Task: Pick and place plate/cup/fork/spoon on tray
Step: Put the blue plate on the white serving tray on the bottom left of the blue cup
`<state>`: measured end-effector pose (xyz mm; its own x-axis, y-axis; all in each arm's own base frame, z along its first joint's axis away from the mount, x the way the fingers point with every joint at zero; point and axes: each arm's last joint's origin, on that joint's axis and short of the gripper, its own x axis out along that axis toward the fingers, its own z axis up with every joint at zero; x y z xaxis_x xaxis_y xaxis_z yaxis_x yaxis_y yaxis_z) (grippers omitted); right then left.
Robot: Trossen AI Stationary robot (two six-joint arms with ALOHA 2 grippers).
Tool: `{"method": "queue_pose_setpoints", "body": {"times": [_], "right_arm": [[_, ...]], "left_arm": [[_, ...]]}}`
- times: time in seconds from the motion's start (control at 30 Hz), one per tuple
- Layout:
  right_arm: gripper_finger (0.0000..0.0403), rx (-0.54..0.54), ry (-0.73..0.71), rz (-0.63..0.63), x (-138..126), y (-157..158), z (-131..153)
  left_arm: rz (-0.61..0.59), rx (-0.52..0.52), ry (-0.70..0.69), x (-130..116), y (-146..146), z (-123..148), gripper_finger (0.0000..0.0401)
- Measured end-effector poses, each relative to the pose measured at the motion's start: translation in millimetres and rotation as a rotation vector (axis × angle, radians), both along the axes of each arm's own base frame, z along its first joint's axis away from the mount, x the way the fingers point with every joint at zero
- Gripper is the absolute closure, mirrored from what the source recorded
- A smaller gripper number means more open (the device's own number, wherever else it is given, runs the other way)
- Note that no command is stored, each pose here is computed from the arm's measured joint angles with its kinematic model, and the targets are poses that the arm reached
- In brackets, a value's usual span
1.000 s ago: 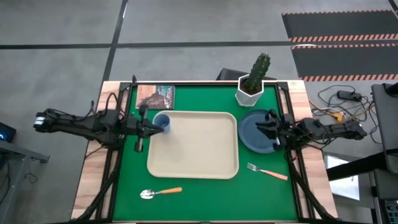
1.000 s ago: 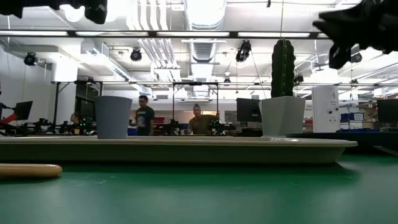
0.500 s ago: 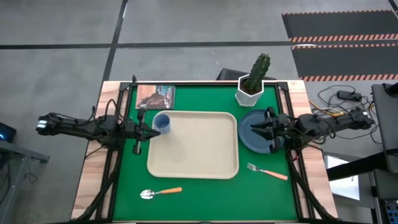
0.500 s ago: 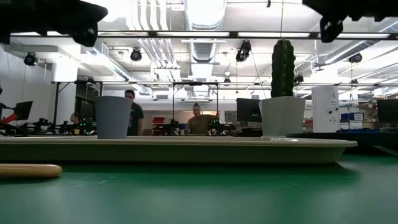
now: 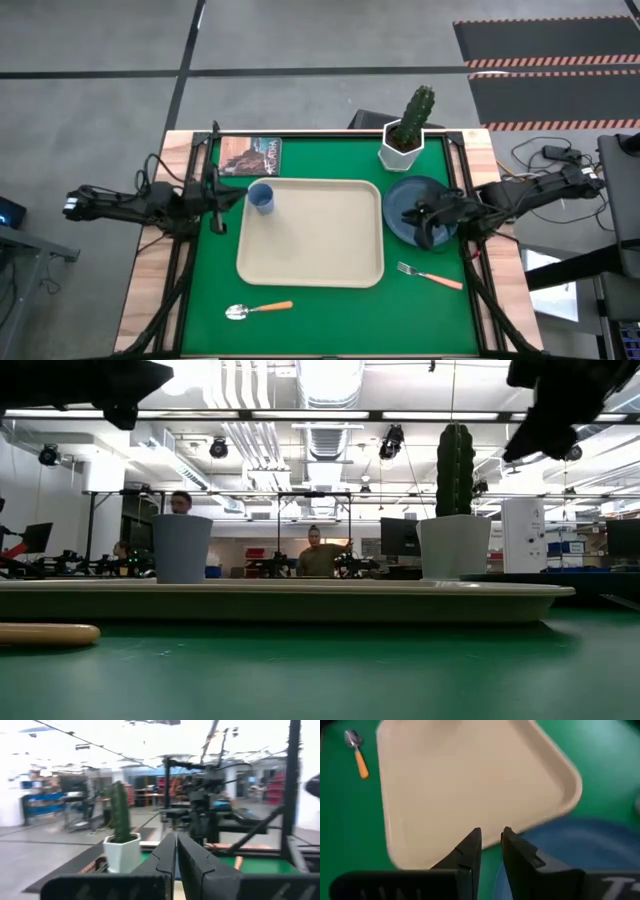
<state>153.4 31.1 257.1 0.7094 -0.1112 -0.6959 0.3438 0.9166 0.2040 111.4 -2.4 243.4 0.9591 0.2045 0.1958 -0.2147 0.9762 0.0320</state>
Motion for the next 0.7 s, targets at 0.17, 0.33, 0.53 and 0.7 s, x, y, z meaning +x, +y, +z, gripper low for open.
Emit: {"method": "queue_pose_setpoints", "body": {"times": [0.17, 0.33, 0.53, 0.7], "right_arm": [[0.0339, 0.066, 0.146, -0.068, -4.1, 8.6, -14.5], [0.0339, 0.069, 0.235, -0.072, -1.0, 20.0, -27.0], [0.0339, 0.023, 0.328, -0.042, 9.5, 31.3, -43.9], [0.0339, -0.013, 0.394, -0.039, 16.9, 34.8, -55.8]], "left_arm": [[0.020, -0.006, -0.014, 0.0, 0.6, 1.0, 0.0401], [0.019, -0.012, -0.043, -0.5, 0.6, 3.6, 0.0401], [0.019, -0.013, -0.041, -0.1, 0.6, 3.3, 0.0401], [0.019, -0.013, -0.038, 0.2, 0.5, 2.9, 0.0401]]}}
